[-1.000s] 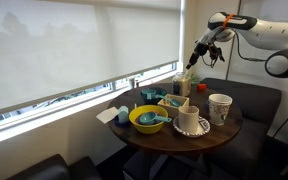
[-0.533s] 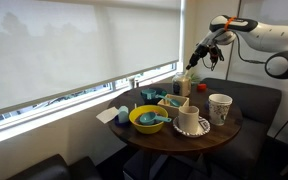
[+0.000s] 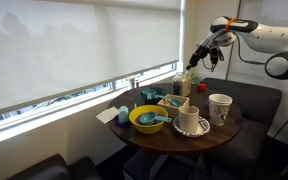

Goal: Use the white spoon to transfer some contents from the clear jar into the white cup on the plate

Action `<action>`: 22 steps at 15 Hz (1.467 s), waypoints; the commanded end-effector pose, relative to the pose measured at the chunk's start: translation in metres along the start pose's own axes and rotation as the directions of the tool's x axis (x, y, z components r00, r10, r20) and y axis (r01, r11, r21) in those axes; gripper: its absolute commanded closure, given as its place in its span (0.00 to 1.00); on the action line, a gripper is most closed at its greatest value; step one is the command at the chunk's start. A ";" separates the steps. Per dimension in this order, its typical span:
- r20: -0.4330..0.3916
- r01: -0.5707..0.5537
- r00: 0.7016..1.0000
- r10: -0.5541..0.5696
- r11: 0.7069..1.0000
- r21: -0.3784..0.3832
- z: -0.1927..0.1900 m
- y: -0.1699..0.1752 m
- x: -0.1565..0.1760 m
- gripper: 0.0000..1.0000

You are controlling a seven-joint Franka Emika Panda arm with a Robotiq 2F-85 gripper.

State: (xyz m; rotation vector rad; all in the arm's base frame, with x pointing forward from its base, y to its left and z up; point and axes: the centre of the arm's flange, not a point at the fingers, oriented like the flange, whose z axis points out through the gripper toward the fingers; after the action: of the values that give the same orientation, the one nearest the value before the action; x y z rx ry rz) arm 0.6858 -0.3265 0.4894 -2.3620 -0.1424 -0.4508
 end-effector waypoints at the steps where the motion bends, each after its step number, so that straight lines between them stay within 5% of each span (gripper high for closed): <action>1: -0.006 -0.023 1.000 0.024 0.999 0.048 -0.009 0.019 0.015 0.99; 22: -0.082 -0.003 0.997 0.012 0.994 0.109 -0.037 0.025 0.001 0.99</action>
State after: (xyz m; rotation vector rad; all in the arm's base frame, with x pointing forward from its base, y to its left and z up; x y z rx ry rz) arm 0.6715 -0.3586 0.4843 -2.2706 -0.1008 -0.5085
